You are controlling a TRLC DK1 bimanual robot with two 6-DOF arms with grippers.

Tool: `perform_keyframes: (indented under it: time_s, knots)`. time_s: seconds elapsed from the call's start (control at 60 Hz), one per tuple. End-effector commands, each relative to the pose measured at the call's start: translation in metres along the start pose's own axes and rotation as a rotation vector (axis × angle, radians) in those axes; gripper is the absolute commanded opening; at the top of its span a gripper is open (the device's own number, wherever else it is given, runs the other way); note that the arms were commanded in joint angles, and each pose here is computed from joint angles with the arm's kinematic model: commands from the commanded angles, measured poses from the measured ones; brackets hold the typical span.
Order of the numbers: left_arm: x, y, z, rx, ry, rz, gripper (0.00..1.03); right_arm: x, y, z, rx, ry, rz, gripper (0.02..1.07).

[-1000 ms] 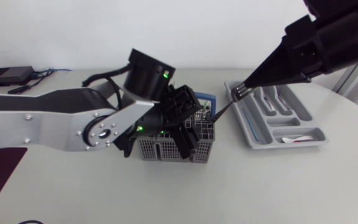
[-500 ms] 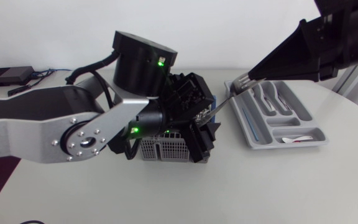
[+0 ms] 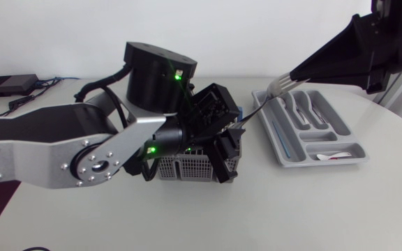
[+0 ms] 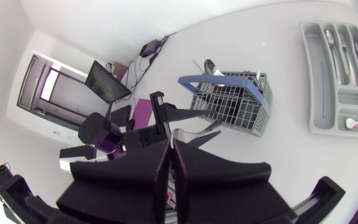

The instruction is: Unload the cutlery basket into the drawer organizer.

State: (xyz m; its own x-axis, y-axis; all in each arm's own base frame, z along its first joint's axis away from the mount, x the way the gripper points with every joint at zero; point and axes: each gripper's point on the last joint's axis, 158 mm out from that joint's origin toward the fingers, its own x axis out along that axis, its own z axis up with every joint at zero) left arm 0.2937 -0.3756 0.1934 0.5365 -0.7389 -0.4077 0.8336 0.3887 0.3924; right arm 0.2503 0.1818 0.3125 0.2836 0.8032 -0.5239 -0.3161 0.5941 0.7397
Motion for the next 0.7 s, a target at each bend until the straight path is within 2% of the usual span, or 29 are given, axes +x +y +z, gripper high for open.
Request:
perform_keyframes:
  time_s: [0.0,0.067,0.15,0.683]
  knots:
    - [0.001,-0.011,-0.003,-0.020,-0.007,-0.027,0.42,0.002,-0.002,-0.005,0.058,0.015,0.014,0.08]
    - [0.002,-0.012,-0.001,-0.018,-0.013,-0.029,0.41,0.002,-0.003,-0.005,0.065,0.016,0.015,0.08]
    - [0.002,-0.014,0.001,-0.017,-0.022,-0.038,0.34,0.002,-0.003,-0.005,0.067,0.017,0.019,0.08]
    - [0.000,-0.021,-0.001,-0.003,-0.033,-0.046,0.27,0.002,-0.001,-0.009,0.059,0.023,0.037,0.08]
